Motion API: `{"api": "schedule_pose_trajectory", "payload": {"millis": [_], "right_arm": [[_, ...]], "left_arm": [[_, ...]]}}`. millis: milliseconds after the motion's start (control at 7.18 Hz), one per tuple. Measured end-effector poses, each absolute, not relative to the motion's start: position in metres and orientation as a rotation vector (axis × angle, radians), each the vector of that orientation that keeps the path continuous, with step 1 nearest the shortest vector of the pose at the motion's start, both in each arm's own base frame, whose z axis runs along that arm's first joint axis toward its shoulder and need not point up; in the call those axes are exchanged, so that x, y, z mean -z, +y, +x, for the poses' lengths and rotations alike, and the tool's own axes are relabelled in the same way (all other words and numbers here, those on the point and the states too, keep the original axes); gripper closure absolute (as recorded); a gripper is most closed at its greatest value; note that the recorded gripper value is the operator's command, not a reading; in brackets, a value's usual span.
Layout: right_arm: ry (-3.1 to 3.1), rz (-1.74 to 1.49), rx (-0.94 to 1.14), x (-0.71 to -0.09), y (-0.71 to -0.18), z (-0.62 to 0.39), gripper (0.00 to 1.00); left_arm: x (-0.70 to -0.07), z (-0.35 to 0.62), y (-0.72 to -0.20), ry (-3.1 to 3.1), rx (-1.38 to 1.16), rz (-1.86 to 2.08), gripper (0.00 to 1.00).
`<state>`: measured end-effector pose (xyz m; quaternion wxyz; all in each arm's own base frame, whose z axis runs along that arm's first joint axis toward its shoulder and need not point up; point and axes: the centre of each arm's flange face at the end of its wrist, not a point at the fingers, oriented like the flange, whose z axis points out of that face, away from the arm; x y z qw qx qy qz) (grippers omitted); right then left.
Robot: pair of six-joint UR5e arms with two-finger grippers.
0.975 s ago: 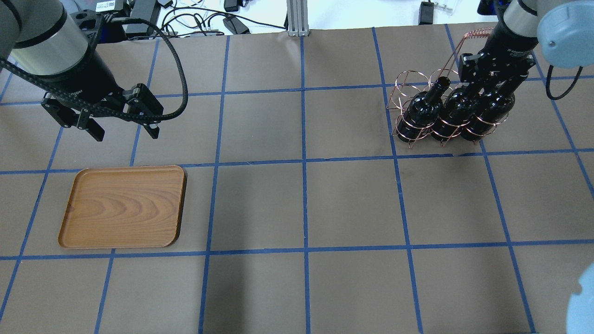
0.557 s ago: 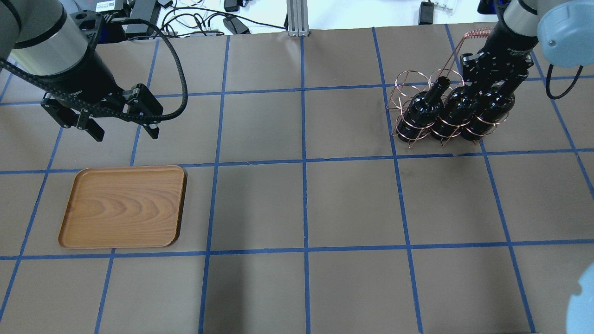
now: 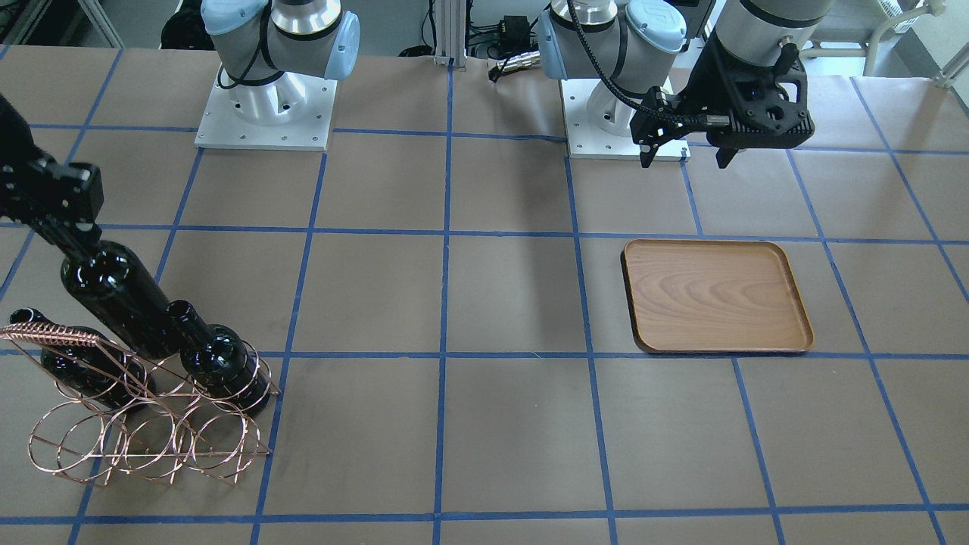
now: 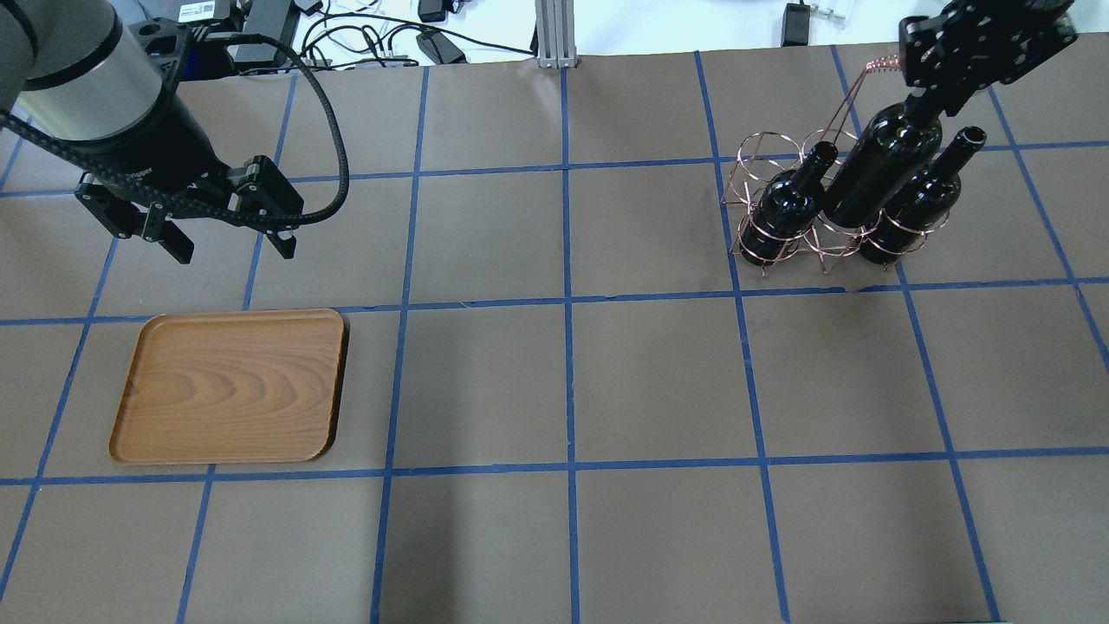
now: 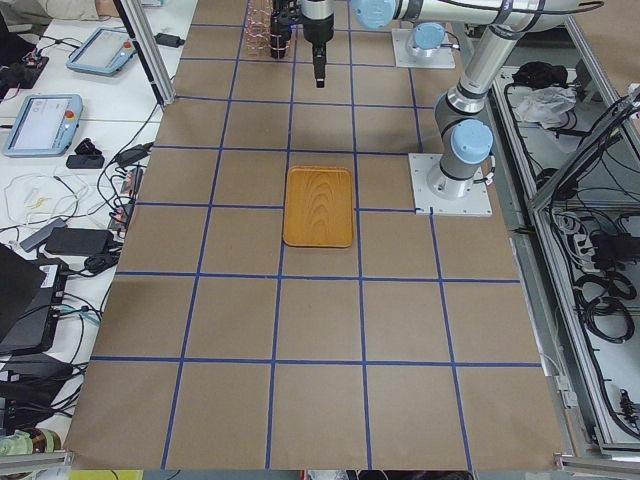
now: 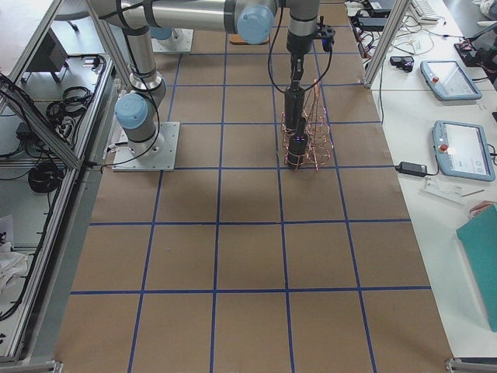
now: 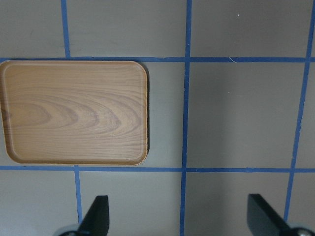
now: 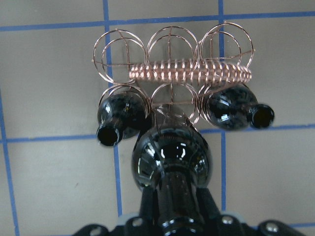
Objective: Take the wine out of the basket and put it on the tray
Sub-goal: 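Carry the dark wine bottle with the right gripper toward the table center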
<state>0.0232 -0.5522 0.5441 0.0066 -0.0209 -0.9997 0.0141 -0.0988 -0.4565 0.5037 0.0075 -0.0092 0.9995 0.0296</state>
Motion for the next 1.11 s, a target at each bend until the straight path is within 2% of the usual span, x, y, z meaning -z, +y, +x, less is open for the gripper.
{"api": "schedule_pose_trajectory", "payload": {"millis": [418, 697, 1115], "right_arm": [[-3.097, -0.243, 0.072, -0.591, -0.471, 0.117, 0.99], [-3.098, -0.29, 0.09, -0.562, -0.447, 0.23, 0.98], [-3.116, -0.366, 0.059, -0.478, -0.447, 0.369, 0.97]], "left_arm": [[-0.504, -0.099, -0.457, 3.126, -0.088, -0.029, 0.0], [-0.507, -0.098, -0.458, 3.126, -0.073, -0.033, 0.0], [-0.513, -0.09, -0.459, 3.115, -0.044, -0.031, 0.0]]}}
